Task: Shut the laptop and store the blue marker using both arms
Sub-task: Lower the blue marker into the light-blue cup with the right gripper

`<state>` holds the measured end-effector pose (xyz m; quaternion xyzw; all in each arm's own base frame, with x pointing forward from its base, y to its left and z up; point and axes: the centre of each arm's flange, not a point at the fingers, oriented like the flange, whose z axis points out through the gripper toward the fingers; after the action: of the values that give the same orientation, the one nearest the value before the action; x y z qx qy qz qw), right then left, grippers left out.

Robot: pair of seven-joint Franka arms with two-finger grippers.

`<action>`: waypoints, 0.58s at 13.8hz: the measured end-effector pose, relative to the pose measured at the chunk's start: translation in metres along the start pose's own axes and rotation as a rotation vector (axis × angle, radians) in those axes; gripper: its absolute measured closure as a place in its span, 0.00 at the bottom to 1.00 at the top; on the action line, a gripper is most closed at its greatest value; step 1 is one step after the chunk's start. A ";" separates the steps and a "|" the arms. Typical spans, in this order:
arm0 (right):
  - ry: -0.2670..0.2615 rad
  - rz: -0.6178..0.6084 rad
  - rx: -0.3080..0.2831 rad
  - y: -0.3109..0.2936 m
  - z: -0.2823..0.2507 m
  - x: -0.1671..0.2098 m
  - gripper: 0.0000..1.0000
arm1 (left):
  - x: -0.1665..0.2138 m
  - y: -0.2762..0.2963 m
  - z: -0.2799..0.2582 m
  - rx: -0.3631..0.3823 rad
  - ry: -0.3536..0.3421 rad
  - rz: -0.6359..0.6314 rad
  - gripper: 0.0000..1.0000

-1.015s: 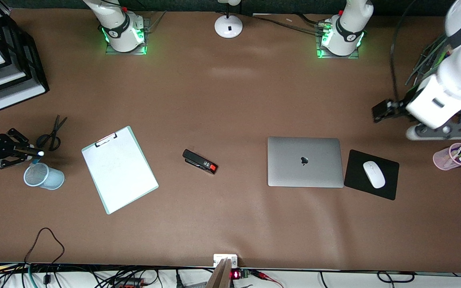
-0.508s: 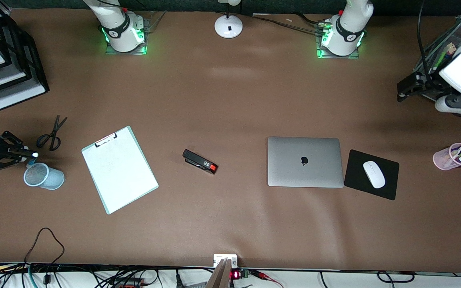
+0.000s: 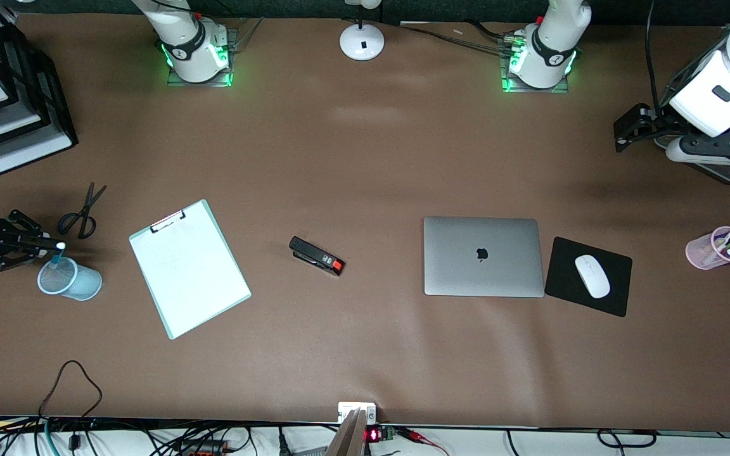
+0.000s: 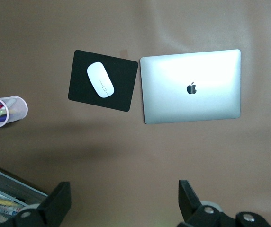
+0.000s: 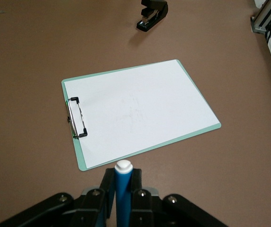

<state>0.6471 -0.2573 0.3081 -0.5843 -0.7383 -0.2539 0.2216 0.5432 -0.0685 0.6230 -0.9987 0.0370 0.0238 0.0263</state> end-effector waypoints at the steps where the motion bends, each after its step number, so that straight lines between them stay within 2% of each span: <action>1: 0.008 -0.019 0.002 0.004 0.001 0.005 0.82 | -0.001 0.000 0.000 0.001 0.001 -0.001 0.00; 8: 0.019 -0.144 0.001 0.011 0.005 0.006 0.82 | 0.002 -0.007 -0.007 -0.002 0.033 -0.011 0.00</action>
<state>0.6565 -0.2480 0.3096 -0.5272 -0.7764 -0.2743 0.2101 0.5464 -0.0623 0.6307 -0.9992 0.0319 0.0074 0.0247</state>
